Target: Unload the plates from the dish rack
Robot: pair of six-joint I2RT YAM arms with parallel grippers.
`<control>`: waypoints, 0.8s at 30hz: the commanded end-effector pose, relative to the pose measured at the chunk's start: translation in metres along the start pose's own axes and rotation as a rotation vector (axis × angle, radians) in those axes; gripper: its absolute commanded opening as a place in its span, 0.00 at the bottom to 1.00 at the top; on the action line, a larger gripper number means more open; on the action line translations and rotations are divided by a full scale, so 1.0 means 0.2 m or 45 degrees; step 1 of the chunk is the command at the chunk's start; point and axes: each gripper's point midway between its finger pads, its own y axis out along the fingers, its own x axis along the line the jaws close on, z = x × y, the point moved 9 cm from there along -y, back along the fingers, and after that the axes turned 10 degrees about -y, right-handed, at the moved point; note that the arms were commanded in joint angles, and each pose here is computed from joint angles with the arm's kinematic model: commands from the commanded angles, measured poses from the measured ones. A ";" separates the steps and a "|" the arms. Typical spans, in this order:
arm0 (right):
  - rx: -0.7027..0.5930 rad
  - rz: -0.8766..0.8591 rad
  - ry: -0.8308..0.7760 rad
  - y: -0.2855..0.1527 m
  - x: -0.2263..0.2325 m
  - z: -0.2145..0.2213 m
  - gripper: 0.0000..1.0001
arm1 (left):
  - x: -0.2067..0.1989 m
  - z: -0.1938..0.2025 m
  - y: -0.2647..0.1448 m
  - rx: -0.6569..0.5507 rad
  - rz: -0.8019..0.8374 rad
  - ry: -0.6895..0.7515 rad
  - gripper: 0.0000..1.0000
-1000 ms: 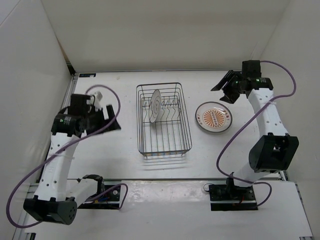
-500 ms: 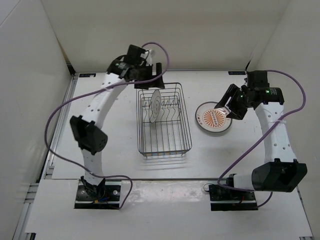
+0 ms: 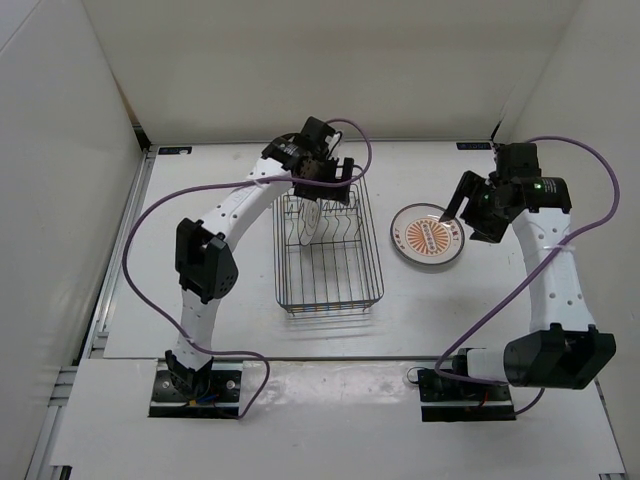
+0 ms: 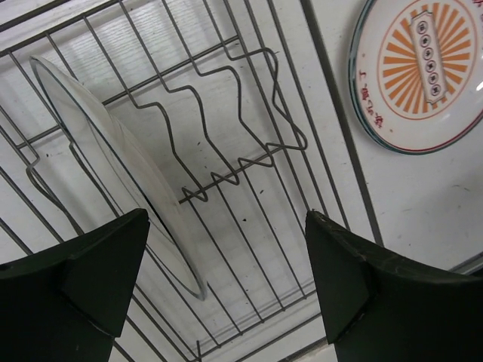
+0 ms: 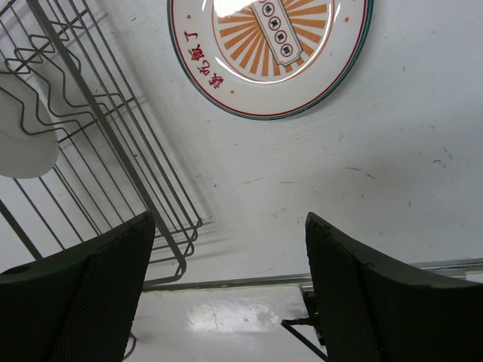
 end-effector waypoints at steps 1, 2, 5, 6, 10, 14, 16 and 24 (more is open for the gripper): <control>-0.053 0.049 -0.029 -0.03 -0.03 0.02 0.82 | 0.03 -0.02 -0.02 -0.026 -0.041 0.023 0.94; -0.049 0.056 -0.030 -0.03 -0.03 0.02 0.82 | 0.05 -0.01 0.00 -0.016 -0.055 0.019 0.92; -0.042 0.044 -0.028 -0.03 -0.03 0.02 0.82 | 0.08 0.03 0.03 0.034 -0.069 0.037 0.90; -0.040 0.036 -0.026 -0.02 -0.02 0.03 0.82 | 0.10 0.05 0.05 0.059 -0.080 0.048 0.90; -0.037 0.032 -0.014 -0.02 -0.02 0.03 0.82 | 0.12 0.05 0.05 0.036 -0.067 0.079 0.62; -0.039 0.031 0.003 -0.02 -0.01 0.01 0.82 | 0.12 0.03 0.03 0.002 -0.052 0.116 0.41; -0.042 0.013 0.010 -0.02 0.00 -0.01 0.82 | 0.11 0.01 0.01 -0.028 -0.048 0.144 0.31; 0.011 -0.018 0.006 0.02 0.04 0.01 0.84 | 0.06 -0.19 -0.21 -0.265 0.061 0.158 0.07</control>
